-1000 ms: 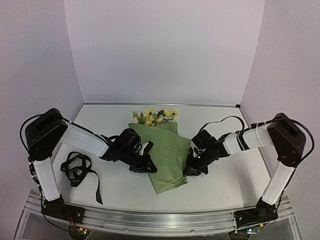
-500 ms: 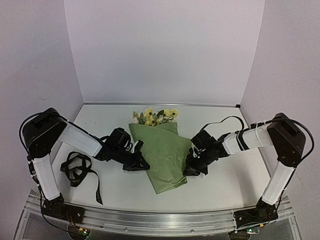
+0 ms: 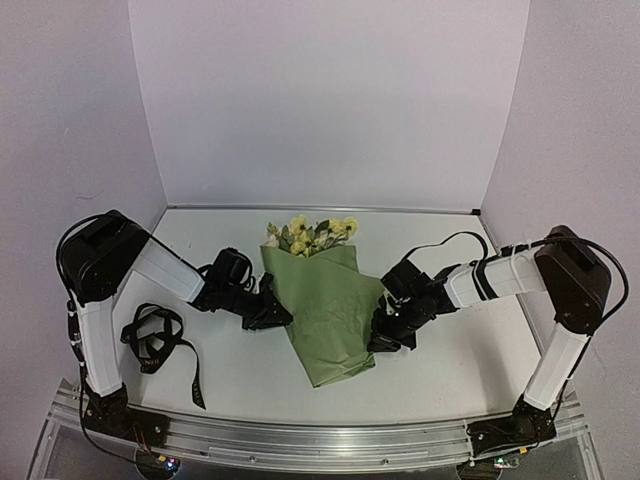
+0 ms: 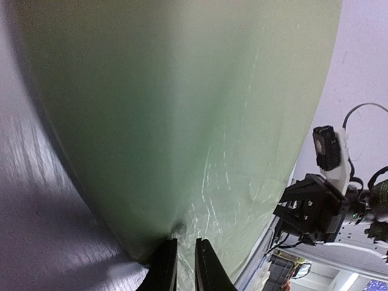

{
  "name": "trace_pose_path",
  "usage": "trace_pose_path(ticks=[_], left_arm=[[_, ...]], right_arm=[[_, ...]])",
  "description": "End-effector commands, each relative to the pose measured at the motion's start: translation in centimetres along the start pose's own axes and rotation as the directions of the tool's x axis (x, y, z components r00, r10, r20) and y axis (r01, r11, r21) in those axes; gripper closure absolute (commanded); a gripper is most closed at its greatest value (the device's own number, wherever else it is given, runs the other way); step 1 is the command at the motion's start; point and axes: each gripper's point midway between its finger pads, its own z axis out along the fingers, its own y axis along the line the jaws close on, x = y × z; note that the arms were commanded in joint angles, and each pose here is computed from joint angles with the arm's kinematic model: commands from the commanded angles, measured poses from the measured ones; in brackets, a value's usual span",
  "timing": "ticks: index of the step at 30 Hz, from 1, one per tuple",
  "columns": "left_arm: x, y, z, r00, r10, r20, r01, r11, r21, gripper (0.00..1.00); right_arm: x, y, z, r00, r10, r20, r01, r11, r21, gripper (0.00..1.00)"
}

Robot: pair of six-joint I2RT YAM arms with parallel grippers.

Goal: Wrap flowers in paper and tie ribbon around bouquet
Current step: Press the fold line on the folded bouquet.

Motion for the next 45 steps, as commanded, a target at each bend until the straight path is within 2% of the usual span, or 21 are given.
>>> trace_pose_path(ticks=[1,9,23,27,31,38,45], left_arm=[[-3.5,-0.6,-0.1,0.999,-0.017,0.045,0.015,0.999,0.045,0.86],[-9.7,0.7,-1.0,0.993,-0.063,0.097,0.055,0.995,0.086,0.86],[-20.4,5.9,-5.0,0.967,-0.121,0.224,0.111,0.992,0.058,0.86],[-22.8,6.4,-6.1,0.959,-0.13,0.253,0.115,0.991,0.071,0.86],[-25.0,5.0,-7.6,0.959,-0.087,0.269,0.071,0.995,0.067,0.86],[-26.7,-0.1,-12.0,0.941,-0.003,0.338,-0.014,0.999,0.048,0.84],[-23.1,-2.5,-16.2,0.915,-0.005,0.404,0.007,1.0,-0.003,0.83]], right_arm=[[0.6,-1.4,-0.1,1.0,0.013,-0.016,-0.012,0.997,0.078,0.99],[0.8,-1.8,-0.1,1.0,0.023,-0.018,-0.022,0.995,0.092,0.99],[0.5,-3.0,-0.1,0.996,0.086,0.032,-0.089,0.986,0.138,0.99],[0.3,-3.7,-0.2,0.992,0.114,0.06,-0.122,0.979,0.16,1.0],[-0.7,-4.0,0.0,0.977,0.173,0.121,-0.191,0.968,0.162,1.0],[-4.2,-1.4,1.4,0.935,0.253,0.25,-0.276,0.959,0.064,1.0],[-7.4,3.2,3.2,0.904,0.281,0.322,-0.286,0.958,-0.032,1.0]])
